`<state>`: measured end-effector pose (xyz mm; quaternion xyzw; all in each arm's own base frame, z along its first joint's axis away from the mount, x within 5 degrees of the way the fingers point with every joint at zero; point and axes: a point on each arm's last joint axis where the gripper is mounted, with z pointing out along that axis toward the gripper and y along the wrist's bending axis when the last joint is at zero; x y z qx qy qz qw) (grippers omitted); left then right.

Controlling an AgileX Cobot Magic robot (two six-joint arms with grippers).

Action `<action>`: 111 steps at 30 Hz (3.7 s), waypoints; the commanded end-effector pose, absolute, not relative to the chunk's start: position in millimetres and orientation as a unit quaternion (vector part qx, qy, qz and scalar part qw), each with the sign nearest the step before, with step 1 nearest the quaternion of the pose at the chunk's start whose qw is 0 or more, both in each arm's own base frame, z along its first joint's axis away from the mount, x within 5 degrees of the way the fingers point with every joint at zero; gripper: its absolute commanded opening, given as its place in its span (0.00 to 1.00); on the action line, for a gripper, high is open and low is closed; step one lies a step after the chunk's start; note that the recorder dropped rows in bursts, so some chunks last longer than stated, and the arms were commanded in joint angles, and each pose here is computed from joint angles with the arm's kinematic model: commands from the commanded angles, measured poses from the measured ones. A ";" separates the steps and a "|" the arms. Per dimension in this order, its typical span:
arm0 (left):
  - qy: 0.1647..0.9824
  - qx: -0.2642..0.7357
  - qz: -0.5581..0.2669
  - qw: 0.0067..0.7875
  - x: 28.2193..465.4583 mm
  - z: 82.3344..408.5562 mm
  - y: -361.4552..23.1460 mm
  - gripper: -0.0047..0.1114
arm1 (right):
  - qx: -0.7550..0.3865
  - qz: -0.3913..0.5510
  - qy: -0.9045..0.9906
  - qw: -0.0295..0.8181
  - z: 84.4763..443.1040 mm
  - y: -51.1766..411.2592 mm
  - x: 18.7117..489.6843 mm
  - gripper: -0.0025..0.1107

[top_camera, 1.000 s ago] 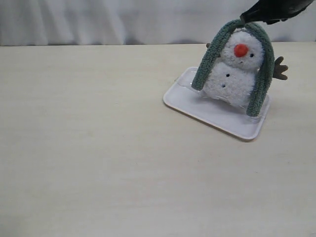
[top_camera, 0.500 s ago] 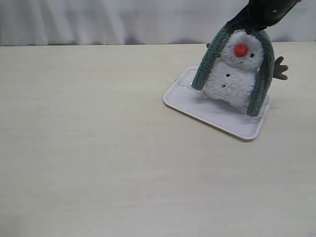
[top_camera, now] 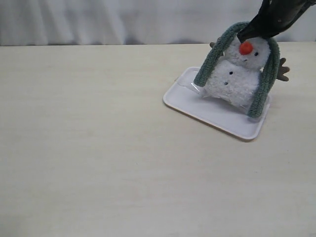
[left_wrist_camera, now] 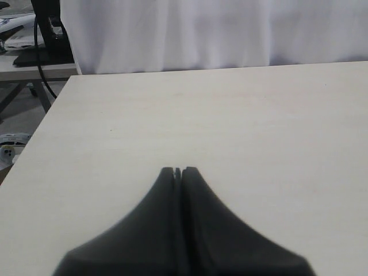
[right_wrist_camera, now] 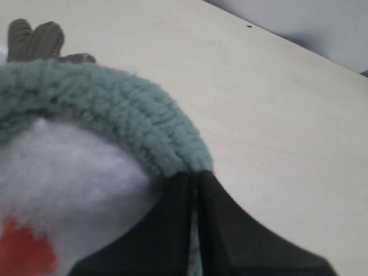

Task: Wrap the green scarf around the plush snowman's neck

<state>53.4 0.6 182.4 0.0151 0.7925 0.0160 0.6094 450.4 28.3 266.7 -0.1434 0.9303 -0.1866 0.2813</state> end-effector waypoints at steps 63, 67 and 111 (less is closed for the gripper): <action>0.602 0.074 -0.278 0.745 119.1 315.4 -40.2 0.04 | -0.107 0.065 0.874 0.470 376.9 43.8 242.4 0.06; 0.643 0.149 -0.321 0.679 178.9 309.8 -55.5 0.04 | -0.108 0.064 0.877 0.463 372.9 44.4 246.6 0.06; 0.577 0.558 -0.259 0.538 371.8 190.6 -235.6 0.17 | -0.220 0.051 0.946 0.231 250.4 62.9 410.6 0.25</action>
